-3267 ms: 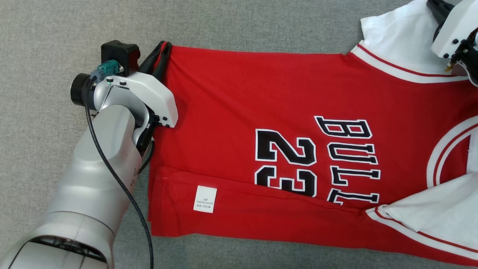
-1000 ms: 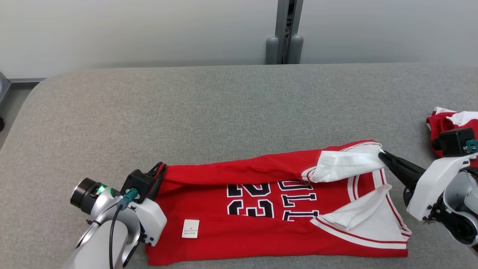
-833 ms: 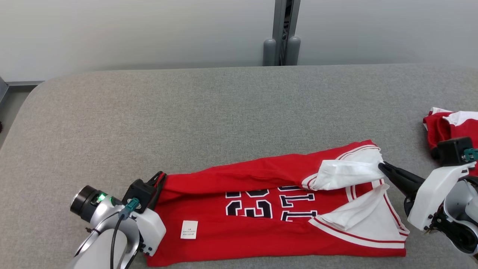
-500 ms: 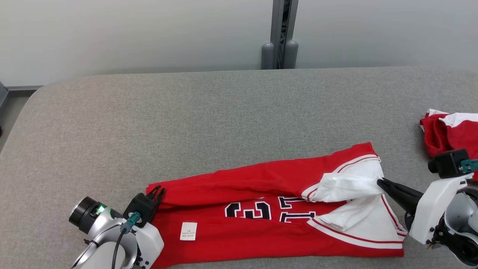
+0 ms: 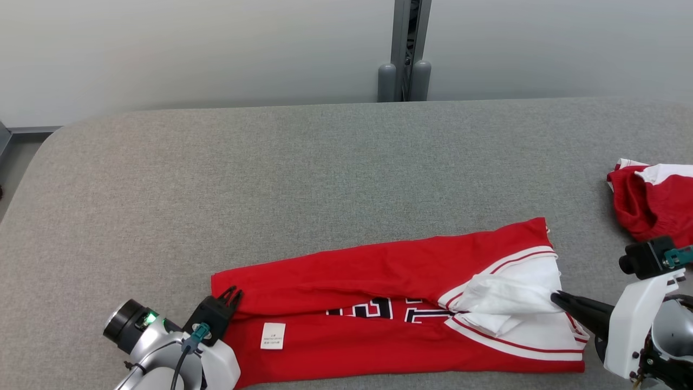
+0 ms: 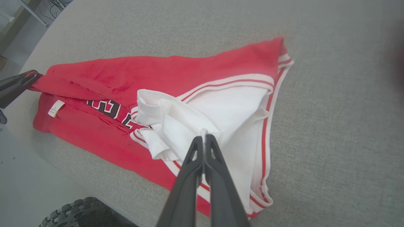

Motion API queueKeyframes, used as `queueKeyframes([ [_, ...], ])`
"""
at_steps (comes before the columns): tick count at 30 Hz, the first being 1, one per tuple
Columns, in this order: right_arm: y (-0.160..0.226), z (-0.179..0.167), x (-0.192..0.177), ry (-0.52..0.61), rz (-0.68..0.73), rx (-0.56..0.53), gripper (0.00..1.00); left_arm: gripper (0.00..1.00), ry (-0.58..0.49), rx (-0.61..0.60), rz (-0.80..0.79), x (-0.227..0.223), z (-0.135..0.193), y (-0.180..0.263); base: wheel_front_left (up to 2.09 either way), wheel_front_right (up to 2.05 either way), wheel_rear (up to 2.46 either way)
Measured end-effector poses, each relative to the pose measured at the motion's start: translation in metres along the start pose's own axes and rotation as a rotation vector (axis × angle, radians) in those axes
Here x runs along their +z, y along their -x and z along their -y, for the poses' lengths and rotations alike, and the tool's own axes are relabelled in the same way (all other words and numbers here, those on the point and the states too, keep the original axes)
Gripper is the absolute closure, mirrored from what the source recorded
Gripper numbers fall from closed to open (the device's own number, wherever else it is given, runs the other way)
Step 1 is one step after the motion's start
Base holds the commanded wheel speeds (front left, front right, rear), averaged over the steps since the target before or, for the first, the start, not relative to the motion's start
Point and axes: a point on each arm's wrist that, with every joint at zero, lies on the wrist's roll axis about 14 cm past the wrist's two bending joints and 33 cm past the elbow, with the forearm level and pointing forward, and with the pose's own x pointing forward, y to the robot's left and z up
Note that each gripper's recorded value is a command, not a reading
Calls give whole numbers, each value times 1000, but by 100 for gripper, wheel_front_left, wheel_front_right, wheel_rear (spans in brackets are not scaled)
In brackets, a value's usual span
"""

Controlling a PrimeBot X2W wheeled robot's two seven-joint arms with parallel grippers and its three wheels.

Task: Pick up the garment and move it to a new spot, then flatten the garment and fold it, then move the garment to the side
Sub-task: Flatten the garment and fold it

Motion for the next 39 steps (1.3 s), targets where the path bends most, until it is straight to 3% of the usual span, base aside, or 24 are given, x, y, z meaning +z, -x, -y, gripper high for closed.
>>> queueKeyframes([
  [5, 2, 3, -11, -11, -45, -13, 100, 100, -3, -20, -25, -5, 8, 3, 0, 0, 0],
  [6, 2, 3, -12, -12, -51, -17, 87, 100, -2, -26, -29, -7, 10, 5, 0, 0, 0],
  [7, 2, 5, -14, -14, -57, -22, 37, 100, -1, -32, -40, -9, 13, 6, 0, 0, 0],
  [8, 2, 5, -16, -12, -66, -26, 0, 100, -1, -38, -46, -11, 15, 7, 0, 0, 0],
  [22, 11, 2, -40, -66, -174, -46, 0, 100, -5, -24, -83, -11, 16, 19, 0, 0, 0],
  [23, 14, 2, -40, -66, -178, -55, 0, 84, -9, -16, -83, -10, 15, 21, 0, 0, 0],
  [24, 16, 3, -41, -67, -181, -62, 0, 78, -8, -15, -91, -11, 16, 23, 0, 0, 0],
  [26, 19, 2, -40, -64, -179, -70, 0, 51, -1, -7, -100, -12, 16, 25, 0, 0, 0],
  [27, 20, 2, -37, -60, -168, -75, 0, 0, 1, -2, -100, -11, 16, 26, 0, 0, 0],
  [39, 31, -5, 32, -11, 136, -130, 0, 0, 32, 160, 26, 24, -9, 31, 0, 0, 0],
])
